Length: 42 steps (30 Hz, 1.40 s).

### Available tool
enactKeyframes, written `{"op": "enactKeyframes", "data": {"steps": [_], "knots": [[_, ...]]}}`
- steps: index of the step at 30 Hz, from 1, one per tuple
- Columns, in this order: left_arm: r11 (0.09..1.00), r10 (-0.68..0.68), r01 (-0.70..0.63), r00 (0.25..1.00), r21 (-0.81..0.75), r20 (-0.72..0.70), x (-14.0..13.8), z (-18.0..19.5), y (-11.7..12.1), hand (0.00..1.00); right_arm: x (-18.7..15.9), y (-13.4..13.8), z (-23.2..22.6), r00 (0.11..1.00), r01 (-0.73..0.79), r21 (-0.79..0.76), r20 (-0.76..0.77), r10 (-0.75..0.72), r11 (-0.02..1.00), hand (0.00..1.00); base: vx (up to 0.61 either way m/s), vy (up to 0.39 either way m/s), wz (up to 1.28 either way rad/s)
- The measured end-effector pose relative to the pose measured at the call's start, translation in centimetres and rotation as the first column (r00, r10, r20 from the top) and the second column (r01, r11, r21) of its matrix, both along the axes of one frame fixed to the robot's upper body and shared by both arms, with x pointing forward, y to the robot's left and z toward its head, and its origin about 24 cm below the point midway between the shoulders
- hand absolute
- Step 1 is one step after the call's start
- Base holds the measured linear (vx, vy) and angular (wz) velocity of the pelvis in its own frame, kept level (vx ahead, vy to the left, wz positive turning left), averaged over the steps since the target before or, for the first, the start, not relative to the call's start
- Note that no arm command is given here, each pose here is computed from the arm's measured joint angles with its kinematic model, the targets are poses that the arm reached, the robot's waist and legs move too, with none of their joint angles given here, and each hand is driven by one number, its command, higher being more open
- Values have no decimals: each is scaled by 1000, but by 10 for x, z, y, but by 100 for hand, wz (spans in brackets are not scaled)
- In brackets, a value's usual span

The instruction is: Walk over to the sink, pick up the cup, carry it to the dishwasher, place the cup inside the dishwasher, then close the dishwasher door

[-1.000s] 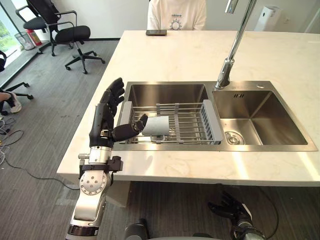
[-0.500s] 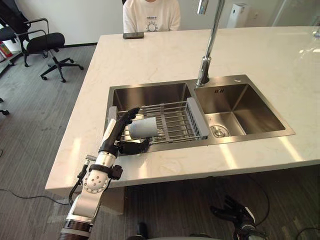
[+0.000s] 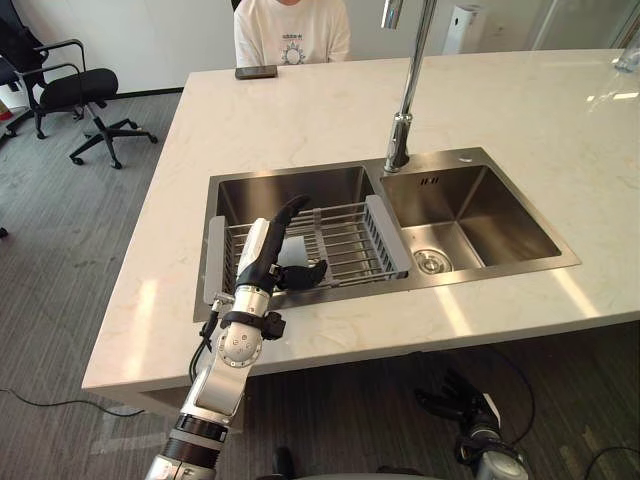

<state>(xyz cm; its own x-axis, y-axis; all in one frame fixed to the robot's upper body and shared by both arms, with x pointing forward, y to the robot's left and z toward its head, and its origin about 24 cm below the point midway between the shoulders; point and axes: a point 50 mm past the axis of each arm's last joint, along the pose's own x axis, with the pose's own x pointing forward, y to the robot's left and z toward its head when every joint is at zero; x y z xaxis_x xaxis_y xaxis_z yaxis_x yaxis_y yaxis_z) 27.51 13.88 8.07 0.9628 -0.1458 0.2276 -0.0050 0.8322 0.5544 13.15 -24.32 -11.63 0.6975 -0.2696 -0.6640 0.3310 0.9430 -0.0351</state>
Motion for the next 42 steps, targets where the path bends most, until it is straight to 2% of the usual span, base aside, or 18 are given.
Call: {"op": "enactKeyframes", "data": {"steps": [8, 23, 34, 42], "knots": [[994, 43, -46, 998, 100, 37, 2, 4, 7, 90, -2, 0, -1, 1000, -7, 7, -2, 7, 1000, 90, -4, -1, 0], [964, 108, -122, 992, 238, 72, 4, 11, 39, 90, -1, 1, -1, 999, -33, 0, -6, 33, 999, 90, 0, 0, 0], [919, 33, -39, 999, 392, 20, 4, 15, 56, 90, -1, 3, -1, 998, -59, 0, -10, 59, 998, 90, 0, 0, 0], [879, -39, 52, 999, 473, -36, 2, 12, 56, 90, 0, 6, -1, 996, -91, 5, -12, 91, 996, 90, 0, 0, 0]]}}
